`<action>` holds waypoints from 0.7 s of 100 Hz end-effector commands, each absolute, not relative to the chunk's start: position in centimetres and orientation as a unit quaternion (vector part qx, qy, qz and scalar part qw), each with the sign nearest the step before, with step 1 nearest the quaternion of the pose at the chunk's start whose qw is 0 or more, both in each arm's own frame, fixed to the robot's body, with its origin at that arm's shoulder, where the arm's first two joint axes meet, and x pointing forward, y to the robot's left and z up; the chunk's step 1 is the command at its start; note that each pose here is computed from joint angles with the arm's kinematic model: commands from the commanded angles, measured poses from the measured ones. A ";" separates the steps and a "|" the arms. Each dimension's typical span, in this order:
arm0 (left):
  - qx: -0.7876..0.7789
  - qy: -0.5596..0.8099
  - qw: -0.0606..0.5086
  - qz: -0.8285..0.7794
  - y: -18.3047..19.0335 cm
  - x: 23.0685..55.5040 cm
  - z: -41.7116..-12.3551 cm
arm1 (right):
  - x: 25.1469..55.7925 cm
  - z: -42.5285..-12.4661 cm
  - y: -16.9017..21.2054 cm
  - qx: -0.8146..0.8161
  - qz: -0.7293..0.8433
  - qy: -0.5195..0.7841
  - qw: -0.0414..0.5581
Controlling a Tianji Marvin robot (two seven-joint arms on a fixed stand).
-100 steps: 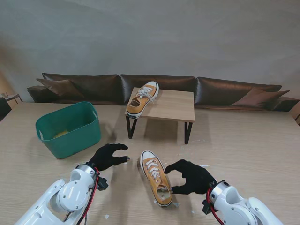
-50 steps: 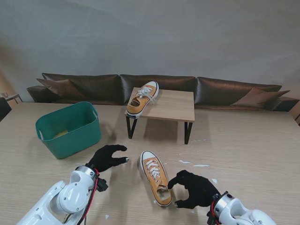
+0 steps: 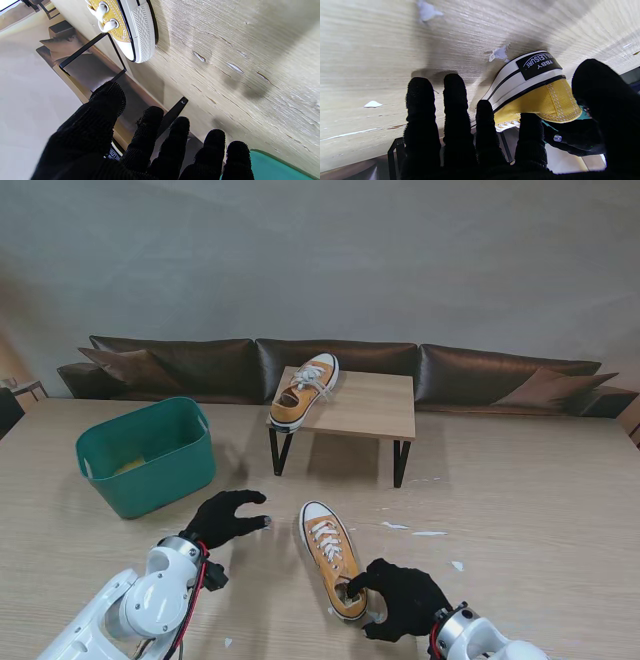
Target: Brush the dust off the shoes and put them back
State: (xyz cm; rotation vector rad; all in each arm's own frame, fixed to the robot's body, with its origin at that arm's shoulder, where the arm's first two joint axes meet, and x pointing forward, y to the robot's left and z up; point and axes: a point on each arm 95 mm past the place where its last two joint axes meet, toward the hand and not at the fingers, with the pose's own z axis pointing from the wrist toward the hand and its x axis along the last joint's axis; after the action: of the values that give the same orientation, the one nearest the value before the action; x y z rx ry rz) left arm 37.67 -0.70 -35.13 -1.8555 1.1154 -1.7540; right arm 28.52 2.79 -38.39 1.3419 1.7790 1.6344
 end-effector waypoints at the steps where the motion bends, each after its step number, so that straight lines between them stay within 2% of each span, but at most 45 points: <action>1: -0.659 0.395 0.168 -0.617 -1.1 37.5 -35.1 | 28.2 -39.2 2.9 0.485 0.574 0.634 0.186; 29: -0.661 0.395 0.173 -0.614 -1.1 37.6 -35.1 | 28.1 -40.4 3.7 0.460 0.577 0.636 0.226; 70: -0.666 0.390 0.179 -0.611 -1.0 37.6 -35.2 | 27.9 -42.7 4.7 0.429 0.589 0.638 0.247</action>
State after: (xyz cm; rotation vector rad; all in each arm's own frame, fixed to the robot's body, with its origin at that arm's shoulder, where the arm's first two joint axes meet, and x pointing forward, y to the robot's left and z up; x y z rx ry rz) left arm 37.70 -0.64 -35.19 -1.8662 1.0945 -1.7232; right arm 28.92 4.89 -40.46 1.1308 1.6683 1.6656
